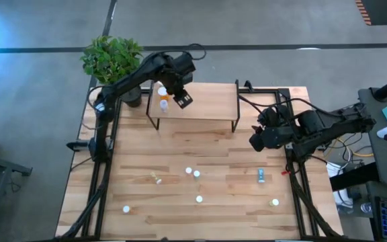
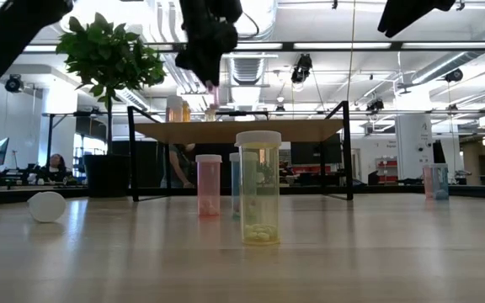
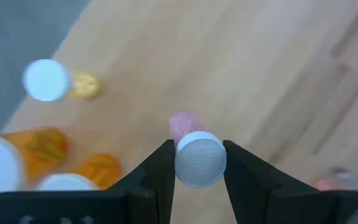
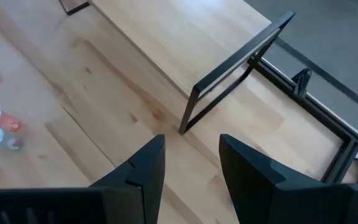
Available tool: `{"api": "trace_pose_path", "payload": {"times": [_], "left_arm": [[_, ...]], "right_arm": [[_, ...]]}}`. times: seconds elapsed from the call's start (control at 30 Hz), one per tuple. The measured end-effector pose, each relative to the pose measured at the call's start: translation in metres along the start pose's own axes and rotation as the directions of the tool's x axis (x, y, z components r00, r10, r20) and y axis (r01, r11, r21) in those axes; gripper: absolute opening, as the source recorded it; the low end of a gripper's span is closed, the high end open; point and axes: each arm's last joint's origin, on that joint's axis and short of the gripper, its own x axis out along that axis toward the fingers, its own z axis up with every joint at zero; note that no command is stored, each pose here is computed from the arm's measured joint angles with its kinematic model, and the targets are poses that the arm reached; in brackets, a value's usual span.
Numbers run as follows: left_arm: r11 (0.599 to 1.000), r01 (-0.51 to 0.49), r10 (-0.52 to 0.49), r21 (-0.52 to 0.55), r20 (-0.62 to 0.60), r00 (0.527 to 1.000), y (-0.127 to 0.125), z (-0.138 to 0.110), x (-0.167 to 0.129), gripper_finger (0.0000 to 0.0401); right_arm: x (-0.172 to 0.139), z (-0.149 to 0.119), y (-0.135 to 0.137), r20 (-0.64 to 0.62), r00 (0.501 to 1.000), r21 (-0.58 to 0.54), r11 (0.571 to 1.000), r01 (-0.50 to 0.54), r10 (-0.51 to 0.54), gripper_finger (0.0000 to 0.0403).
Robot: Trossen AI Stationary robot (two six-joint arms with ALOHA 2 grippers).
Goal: Pick and place medicine bottles onto shelf by color
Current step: Put the pink pill bottle on the shelf
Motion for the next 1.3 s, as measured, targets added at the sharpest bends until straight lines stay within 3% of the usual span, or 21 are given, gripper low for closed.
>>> {"api": "trace_pose_path", "payload": {"times": [0.27,0.73,1.3], "left_arm": [[0.998,-0.018,0.022,0.052,-0.062,0.998,0.02,0.008,0.023,0.0099],[0.995,-0.074,0.078,0.06,-0.078,0.994,0.04,0.011,0.031,0.0099],[0.996,-0.072,0.076,0.052,-0.068,0.995,0.043,0.014,0.035,0.0107]], "right_arm": [[0.001,0.001,-0.001,0.004,1.0,0.068,0.998,0.012,-0.012,0.0144],[0.004,0.006,-0.006,0.038,0.997,0.046,0.997,0.066,-0.068,0.0144],[0.005,0.006,-0.007,0.037,0.997,0.04,0.997,0.072,-0.074,0.0144]]}}
